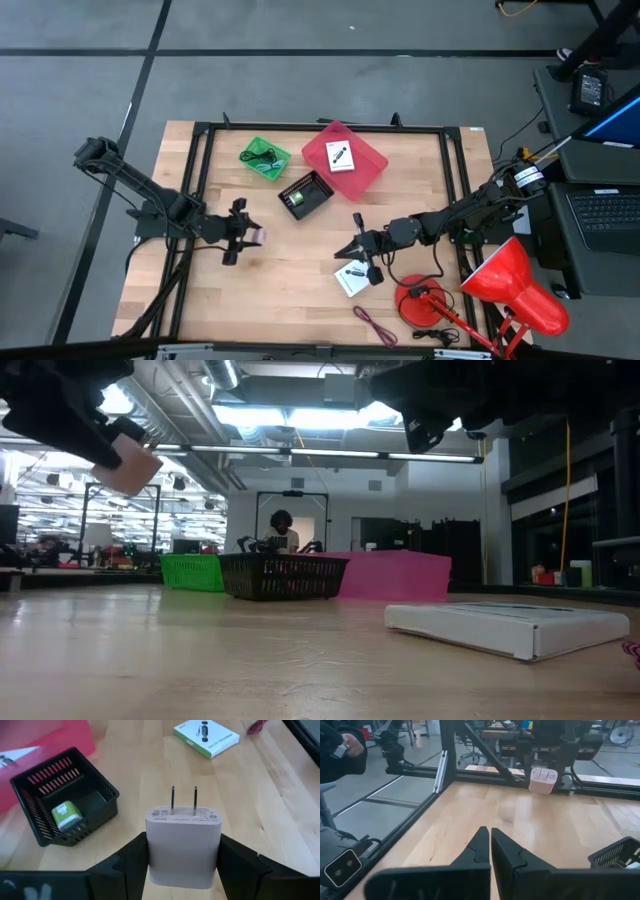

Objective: Pick and place items into bin
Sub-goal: Put the pink charger adapter into the black bin

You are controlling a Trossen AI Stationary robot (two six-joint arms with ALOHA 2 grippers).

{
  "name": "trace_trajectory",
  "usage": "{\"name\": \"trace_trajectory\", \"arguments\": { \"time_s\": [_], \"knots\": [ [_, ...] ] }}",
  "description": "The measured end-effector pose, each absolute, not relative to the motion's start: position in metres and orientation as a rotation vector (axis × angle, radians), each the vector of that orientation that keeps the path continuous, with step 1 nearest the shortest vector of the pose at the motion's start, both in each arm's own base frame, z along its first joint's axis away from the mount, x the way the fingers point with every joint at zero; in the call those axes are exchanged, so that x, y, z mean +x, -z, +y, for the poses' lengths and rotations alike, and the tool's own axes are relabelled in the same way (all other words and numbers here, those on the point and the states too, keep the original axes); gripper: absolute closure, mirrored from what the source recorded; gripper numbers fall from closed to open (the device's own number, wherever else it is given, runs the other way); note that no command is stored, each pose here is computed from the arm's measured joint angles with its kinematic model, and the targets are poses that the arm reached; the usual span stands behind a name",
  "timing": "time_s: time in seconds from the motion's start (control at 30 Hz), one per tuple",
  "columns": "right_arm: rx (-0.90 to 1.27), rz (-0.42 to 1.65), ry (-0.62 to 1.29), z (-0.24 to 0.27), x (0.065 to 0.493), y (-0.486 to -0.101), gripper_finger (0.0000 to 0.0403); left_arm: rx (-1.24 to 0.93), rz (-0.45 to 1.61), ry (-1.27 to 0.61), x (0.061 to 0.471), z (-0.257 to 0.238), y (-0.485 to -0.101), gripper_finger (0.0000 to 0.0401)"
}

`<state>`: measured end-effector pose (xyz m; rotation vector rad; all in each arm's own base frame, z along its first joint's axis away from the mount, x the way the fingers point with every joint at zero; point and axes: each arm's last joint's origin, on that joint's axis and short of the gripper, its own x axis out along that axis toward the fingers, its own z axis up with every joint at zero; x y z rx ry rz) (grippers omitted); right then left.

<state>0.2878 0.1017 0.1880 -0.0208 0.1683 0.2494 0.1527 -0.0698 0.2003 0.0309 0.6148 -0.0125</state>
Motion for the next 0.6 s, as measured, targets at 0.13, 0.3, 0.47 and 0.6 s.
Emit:
{"name": "trace_trajectory", "arguments": {
  "time_s": [0.13,0.3,0.47,0.6],
  "knots": [
    [-0.021,0.168,-0.247,0.102,0.288,-0.188,0.0402,0.046,0.589,-0.003,0.154,-0.07,-0.202,0.0211],
    [-0.059,0.153,-0.251,0.102,0.288,-0.189,0.0402,0.042,0.558,-0.046,0.156,-0.067,-0.204,0.0211],
    [-0.089,0.137,-0.235,0.096,0.29,-0.19,0.0402,0.006,0.473,-0.098,0.165,-0.058,-0.212,0.0211],
    [-0.085,0.14,-0.197,0.085,0.294,-0.19,0.0402,0.008,0.403,-0.14,0.174,-0.05,-0.218,0.0211]
  ]
}}
